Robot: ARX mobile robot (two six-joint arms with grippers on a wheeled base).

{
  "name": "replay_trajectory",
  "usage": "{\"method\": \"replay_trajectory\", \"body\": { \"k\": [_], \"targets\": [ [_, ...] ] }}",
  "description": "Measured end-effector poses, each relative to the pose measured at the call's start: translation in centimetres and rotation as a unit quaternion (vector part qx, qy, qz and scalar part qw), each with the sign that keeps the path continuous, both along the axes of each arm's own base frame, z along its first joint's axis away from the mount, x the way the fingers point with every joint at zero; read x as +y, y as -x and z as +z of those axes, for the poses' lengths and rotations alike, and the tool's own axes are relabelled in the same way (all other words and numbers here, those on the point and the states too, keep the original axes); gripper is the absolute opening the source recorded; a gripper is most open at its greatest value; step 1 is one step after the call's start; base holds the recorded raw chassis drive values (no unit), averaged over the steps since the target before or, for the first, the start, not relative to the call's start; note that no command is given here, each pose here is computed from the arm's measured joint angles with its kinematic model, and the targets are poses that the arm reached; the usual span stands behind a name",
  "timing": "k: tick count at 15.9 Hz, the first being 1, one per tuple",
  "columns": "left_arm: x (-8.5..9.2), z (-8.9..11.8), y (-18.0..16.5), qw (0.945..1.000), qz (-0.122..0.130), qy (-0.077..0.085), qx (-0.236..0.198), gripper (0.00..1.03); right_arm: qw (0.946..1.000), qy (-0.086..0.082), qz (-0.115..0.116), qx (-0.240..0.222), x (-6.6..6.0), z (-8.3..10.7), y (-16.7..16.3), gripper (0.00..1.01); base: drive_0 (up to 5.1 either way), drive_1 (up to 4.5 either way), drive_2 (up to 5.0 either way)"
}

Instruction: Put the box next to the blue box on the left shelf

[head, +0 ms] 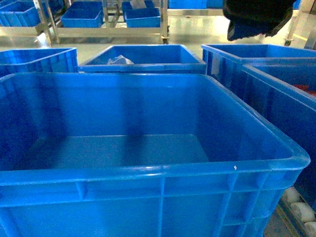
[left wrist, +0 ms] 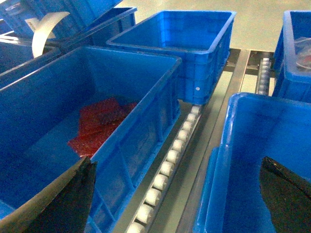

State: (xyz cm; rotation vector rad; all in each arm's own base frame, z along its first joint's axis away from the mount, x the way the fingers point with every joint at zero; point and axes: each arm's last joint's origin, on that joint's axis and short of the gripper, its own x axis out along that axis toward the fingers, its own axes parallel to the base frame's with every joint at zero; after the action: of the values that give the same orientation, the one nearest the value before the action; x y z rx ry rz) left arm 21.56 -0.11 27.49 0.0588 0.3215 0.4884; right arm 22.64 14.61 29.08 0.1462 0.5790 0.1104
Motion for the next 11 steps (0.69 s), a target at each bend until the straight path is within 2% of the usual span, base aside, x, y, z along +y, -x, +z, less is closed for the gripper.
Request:
{"method": "replay_trajectory", "body": {
  "k": [2,4,5,6,7,8,9,10,11],
  "targets": [
    [-0.3,-0.3,0.3,0.9999,-0.007,-0.001,0.009,0.98,0.9999,-0.002,0.011,-0.007,0.7,-0.1,0.3,0.98,0.0,0.0,0.0],
    [-0.8,-1.0,0.9,0.9998,0.006,-0.014,0.01,0.98,0.9997,0.004,-0.009,-0.023,0.6,-0.2,0.2,0.98,0.0,0.0,0.0],
    [-0.9,-0.9,0.9,0.9999,0.007,-0.014,0.007,0.98,0.9997,0.005,-0.011,-0.023,0.6,-0.3,0.2,0.98,0.0,0.0,0.0],
    [-0.8,-0.9,0.9,0.9999,0.007,-0.014,0.004,0.98,0.9982,-0.001,-0.018,-0.058,0.7,-0.3,0.1,0.96,0.0,0.0,0.0],
    [0.2,-1.3,1.1,0.9939,-0.069,0.015,-0.084,0.87,0.9848,-0.005,-0.05,-0.166,-0.3,-1.2,0.4,0.84,0.0,0.0,0.0],
    [0.9,-2.6,2.3,0.9814,-0.133,0.025,-0.136,0.75,0.9732,0.023,-0.055,-0.222,-2.7,-2.9,1.7,0.71,0.0,0.0,0.0],
    [0.5,-3.6,3.1,0.9664,-0.199,0.032,-0.159,0.63,0.9604,0.039,-0.075,-0.266,-5.0,-3.8,2.5,0.58,0.0,0.0,0.0],
    [-0.1,-4.5,3.8,0.9547,-0.248,0.038,-0.161,0.48,0.9535,0.045,-0.068,-0.29,-6.6,-4.6,3.6,0.43,0.0,0.0,0.0],
    [0.0,-5.5,4.5,0.9566,-0.243,0.038,-0.156,0.36,0.954,0.054,-0.059,-0.289,-7.9,-5.7,4.5,0.31,0.0,0.0,0.0]
  ]
}}
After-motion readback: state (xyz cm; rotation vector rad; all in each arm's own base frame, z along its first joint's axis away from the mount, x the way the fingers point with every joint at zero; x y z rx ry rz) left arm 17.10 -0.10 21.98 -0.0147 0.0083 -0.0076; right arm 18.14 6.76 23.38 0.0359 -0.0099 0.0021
